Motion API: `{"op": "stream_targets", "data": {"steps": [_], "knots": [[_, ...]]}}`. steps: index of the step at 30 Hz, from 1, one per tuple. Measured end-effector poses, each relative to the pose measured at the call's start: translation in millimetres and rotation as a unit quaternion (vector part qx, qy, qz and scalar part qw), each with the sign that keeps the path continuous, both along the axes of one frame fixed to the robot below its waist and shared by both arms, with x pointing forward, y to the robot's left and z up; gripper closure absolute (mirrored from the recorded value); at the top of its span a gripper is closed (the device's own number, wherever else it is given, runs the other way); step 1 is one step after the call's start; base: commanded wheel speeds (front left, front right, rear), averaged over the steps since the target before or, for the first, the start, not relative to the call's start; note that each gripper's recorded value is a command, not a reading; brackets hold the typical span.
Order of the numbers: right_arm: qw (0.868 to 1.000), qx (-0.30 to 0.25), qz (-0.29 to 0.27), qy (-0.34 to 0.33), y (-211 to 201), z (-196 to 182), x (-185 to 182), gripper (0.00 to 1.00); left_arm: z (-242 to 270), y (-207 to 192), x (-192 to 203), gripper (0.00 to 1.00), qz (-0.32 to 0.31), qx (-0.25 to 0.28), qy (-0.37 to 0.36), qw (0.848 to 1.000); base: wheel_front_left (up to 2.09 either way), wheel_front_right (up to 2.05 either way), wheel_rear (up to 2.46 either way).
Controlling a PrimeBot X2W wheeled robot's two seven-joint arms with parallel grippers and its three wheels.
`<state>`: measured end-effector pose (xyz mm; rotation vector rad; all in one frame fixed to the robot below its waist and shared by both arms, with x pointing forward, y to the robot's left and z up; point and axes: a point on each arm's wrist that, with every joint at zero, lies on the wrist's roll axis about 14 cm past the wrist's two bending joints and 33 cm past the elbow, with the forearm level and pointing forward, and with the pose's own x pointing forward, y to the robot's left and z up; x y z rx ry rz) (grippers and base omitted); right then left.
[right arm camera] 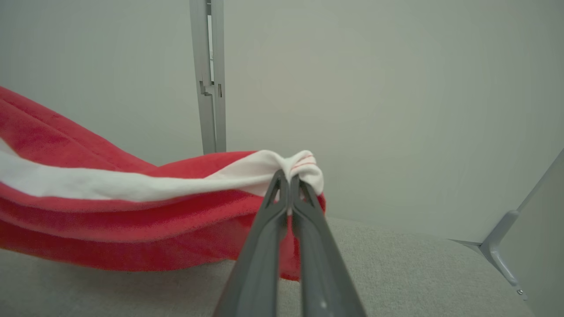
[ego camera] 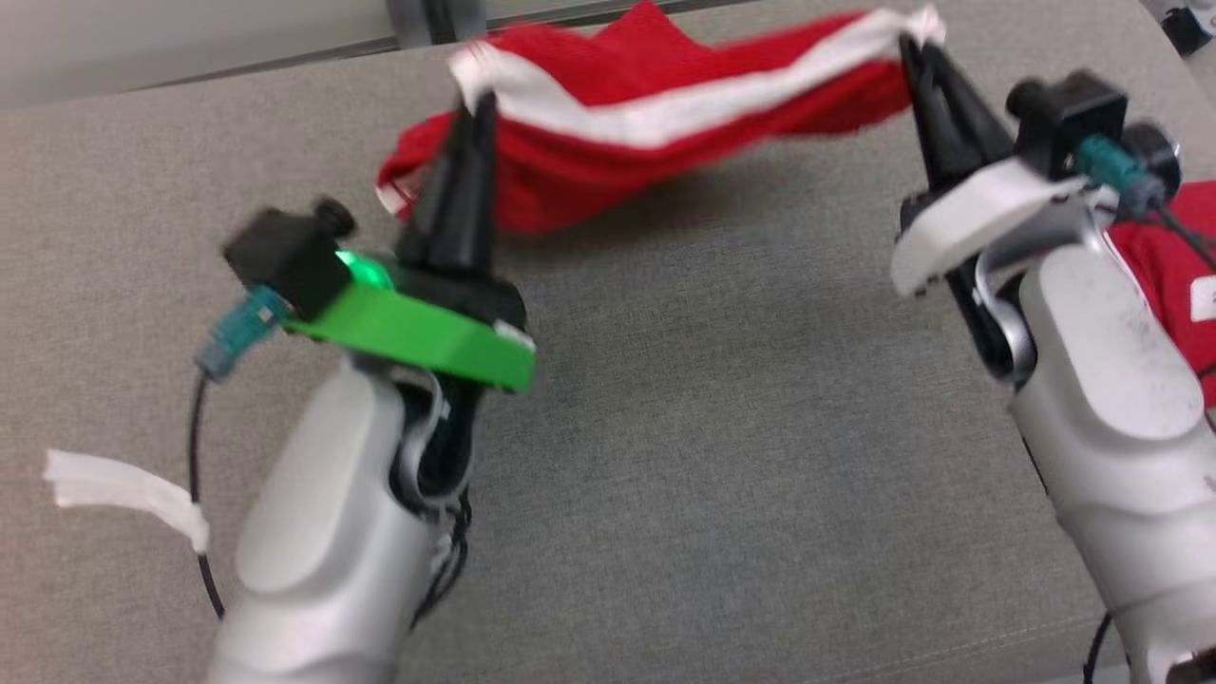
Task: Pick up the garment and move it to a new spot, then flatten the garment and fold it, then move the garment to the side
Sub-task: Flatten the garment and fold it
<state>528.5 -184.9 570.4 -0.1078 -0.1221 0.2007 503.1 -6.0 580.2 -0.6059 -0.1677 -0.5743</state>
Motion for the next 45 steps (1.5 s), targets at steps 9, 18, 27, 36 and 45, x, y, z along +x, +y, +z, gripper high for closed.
{"op": "stream_targets", "data": {"steps": [9,18,27,36,45], "knots": [[0.978,0.001,-0.001,0.209,-26.5,-85.7,-94.3,1.00,-81.8,13.5,-90.2,1.00,-0.037,0.074,0.094,0.992,0.00,0.00,0.00],[0.936,-0.016,0.011,0.351,-29.9,-109.2,-201.0,1.00,-142.5,36.3,-165.5,1.00,-0.058,0.140,0.181,0.972,0.00,0.00,0.00],[0.849,0.022,0.008,0.527,-20.4,-160.9,-300.8,1.00,-178.5,49.0,-228.6,1.00,-0.123,0.188,0.271,0.936,0.00,0.00,0.00],[0.890,0.002,-0.003,0.456,-24.7,-121.4,-275.3,1.00,-160.5,48.4,-235.0,1.00,-0.126,0.159,0.262,0.944,0.00,0.00,0.00],[0.924,-0.063,0.018,0.376,-25.6,-84.3,-209.4,1.00,-119.5,22.1,-197.7,1.00,-0.124,0.111,0.215,0.962,0.00,0.00,0.00]]}}
